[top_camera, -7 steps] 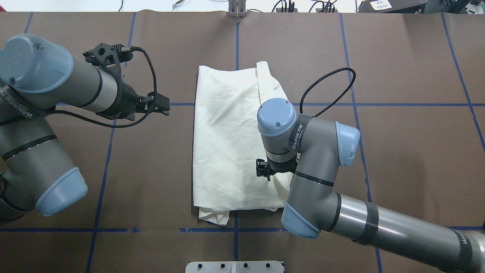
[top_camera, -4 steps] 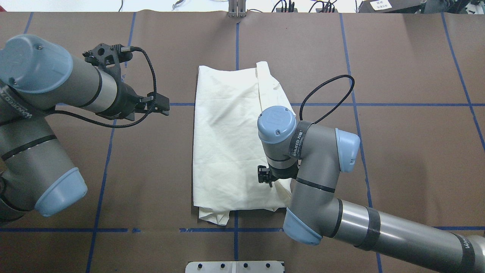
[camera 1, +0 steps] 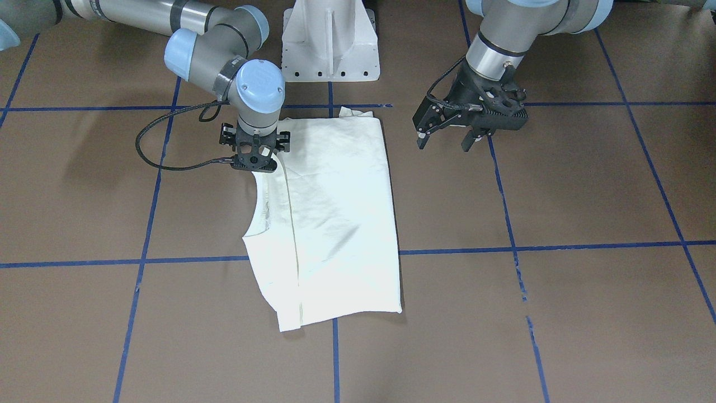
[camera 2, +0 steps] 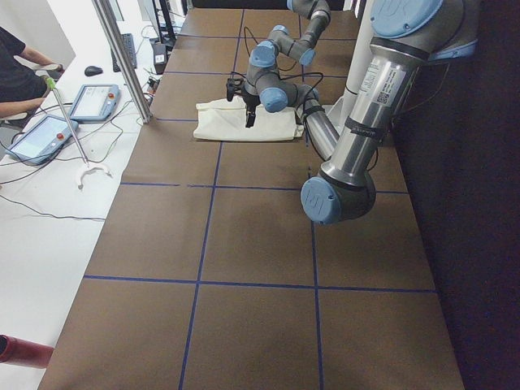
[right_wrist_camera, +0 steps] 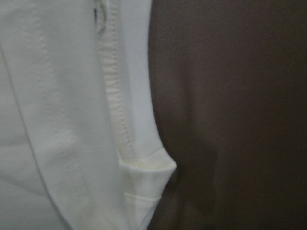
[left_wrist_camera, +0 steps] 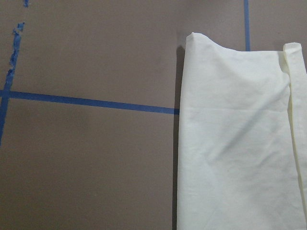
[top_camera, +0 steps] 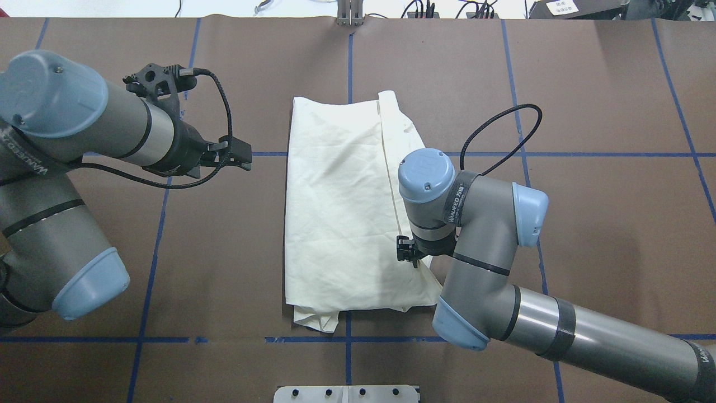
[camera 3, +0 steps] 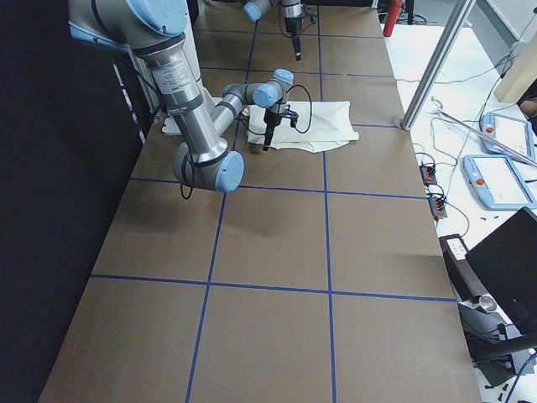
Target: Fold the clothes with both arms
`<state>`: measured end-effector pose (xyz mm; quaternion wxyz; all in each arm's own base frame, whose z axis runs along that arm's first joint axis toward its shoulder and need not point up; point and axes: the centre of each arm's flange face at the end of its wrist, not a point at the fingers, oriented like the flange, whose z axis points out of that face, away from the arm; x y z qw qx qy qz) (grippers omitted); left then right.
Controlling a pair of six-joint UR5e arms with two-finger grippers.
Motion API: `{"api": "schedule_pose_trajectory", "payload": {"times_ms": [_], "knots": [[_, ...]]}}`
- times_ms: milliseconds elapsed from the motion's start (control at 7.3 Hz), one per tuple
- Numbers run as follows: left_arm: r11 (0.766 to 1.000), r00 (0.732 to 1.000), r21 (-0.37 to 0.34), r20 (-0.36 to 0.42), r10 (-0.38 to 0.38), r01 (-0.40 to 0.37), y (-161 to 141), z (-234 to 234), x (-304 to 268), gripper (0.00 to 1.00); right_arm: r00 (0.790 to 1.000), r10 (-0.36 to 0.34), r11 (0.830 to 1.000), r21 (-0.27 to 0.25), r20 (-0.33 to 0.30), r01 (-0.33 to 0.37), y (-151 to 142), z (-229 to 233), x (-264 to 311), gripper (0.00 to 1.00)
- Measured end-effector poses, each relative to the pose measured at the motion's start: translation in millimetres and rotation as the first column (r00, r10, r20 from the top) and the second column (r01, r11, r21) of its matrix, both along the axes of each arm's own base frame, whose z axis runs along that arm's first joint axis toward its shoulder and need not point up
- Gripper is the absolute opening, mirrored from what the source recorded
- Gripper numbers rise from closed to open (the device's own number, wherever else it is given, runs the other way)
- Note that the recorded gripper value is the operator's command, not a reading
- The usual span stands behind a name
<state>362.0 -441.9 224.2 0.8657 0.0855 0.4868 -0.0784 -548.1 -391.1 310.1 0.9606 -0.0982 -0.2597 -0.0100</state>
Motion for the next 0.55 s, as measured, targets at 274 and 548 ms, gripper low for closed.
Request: {"api": "schedule_pose_trajectory", "payload": {"times_ms": [274, 548], "knots": [[1.000, 1.000, -0.001, -0.004, 0.000, 0.000, 1, -2, 1, 1.00, 1.000, 0.016, 1.000, 0.003, -0.019, -0.015, -12, 19, 19, 1.00], [1.000, 1.000, -0.001, -0.006, 0.001, -0.001, 1, -3, 2, 1.00, 0.999, 0.027, 1.000, 0.014, -0.038, -0.027, -26, 44, 48, 1.00]]}}
